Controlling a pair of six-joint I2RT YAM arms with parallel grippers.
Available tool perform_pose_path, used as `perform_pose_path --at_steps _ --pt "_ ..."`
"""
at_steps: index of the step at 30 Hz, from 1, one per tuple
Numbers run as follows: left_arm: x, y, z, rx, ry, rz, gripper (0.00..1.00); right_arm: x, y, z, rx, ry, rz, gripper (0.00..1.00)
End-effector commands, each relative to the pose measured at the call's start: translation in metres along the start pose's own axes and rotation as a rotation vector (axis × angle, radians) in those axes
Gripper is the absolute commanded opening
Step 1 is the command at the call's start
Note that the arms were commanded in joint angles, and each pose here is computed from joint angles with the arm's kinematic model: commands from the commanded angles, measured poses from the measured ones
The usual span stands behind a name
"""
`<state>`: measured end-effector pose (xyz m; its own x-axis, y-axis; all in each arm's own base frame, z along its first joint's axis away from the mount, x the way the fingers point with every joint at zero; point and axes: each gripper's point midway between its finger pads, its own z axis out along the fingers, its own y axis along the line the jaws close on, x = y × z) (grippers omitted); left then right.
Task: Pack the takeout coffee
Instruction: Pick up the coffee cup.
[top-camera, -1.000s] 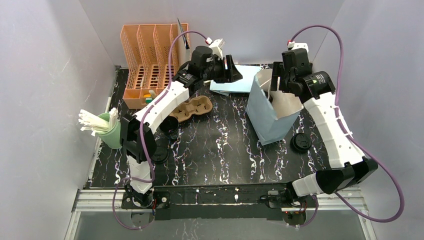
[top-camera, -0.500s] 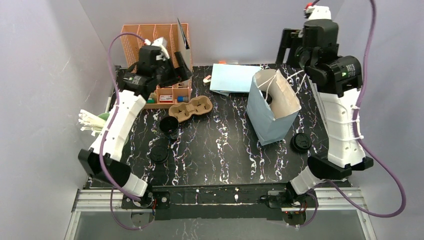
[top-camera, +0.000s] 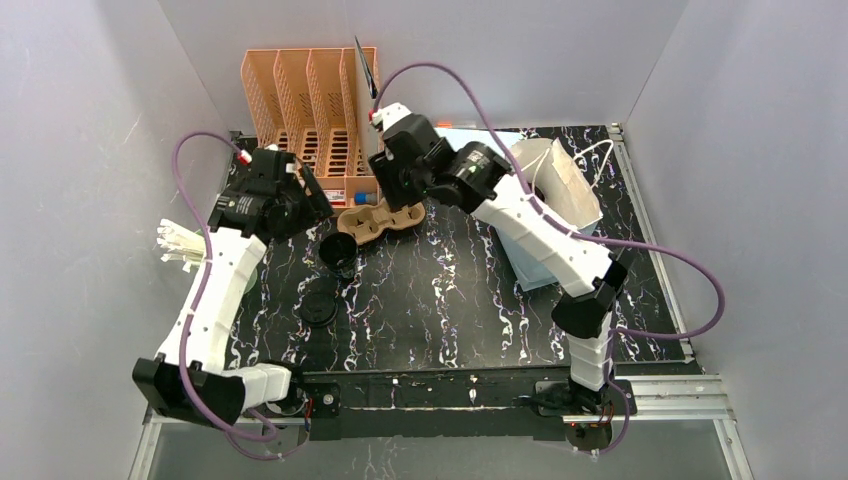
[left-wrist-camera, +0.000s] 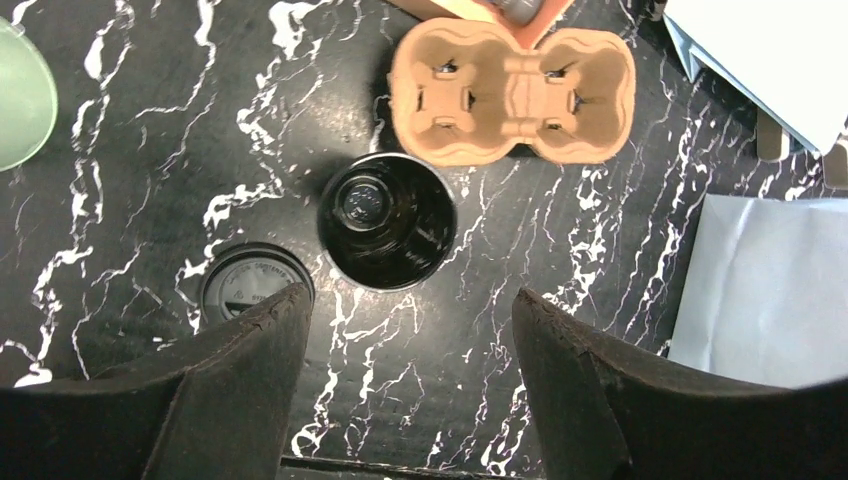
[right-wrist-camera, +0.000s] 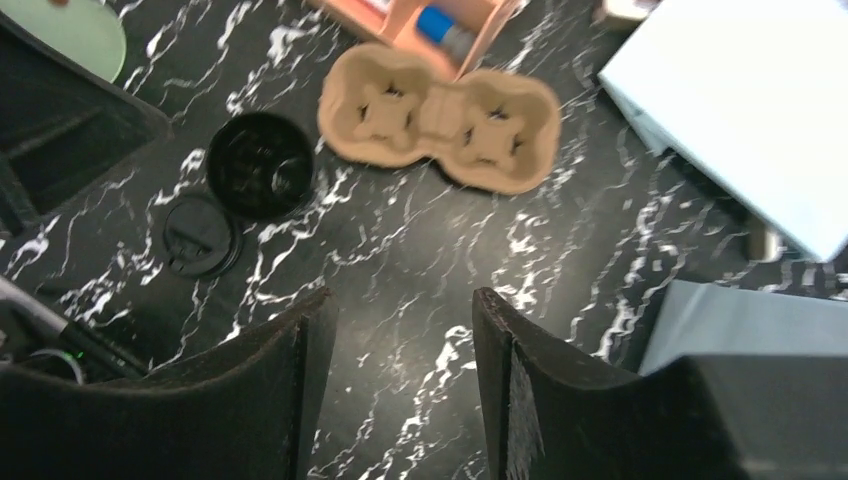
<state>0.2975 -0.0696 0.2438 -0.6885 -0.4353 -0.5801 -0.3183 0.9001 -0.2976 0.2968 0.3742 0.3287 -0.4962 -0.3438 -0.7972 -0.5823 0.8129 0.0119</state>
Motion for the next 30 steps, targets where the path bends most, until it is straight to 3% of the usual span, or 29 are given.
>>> perform_pose_path --at_steps 1,6,13,18,23,30 --pt "0.004 0.027 -0.015 -0.086 -0.056 -0.108 0.7 -0.003 0.031 0.006 -0.132 -0.035 0.081 0.58" --pt "0.015 0.052 -0.014 -0.179 -0.08 -0.143 0.64 0.041 0.052 0.04 -0.196 0.034 0.136 0.52" --pt "0.041 0.064 0.003 -0.168 -0.08 -0.195 0.57 0.09 0.056 0.09 -0.132 0.106 0.204 0.53" --pt "0.043 0.07 0.015 -0.182 -0.135 -0.295 0.45 0.104 0.045 0.101 -0.036 0.108 0.33 0.57" --pt "0.046 0.085 0.018 -0.256 -0.15 -0.301 0.4 0.113 0.059 0.104 -0.055 0.167 0.429 0.54" --pt "0.058 0.085 0.031 -0.232 -0.121 -0.281 0.37 0.107 0.064 0.1 -0.084 0.105 0.447 0.47"
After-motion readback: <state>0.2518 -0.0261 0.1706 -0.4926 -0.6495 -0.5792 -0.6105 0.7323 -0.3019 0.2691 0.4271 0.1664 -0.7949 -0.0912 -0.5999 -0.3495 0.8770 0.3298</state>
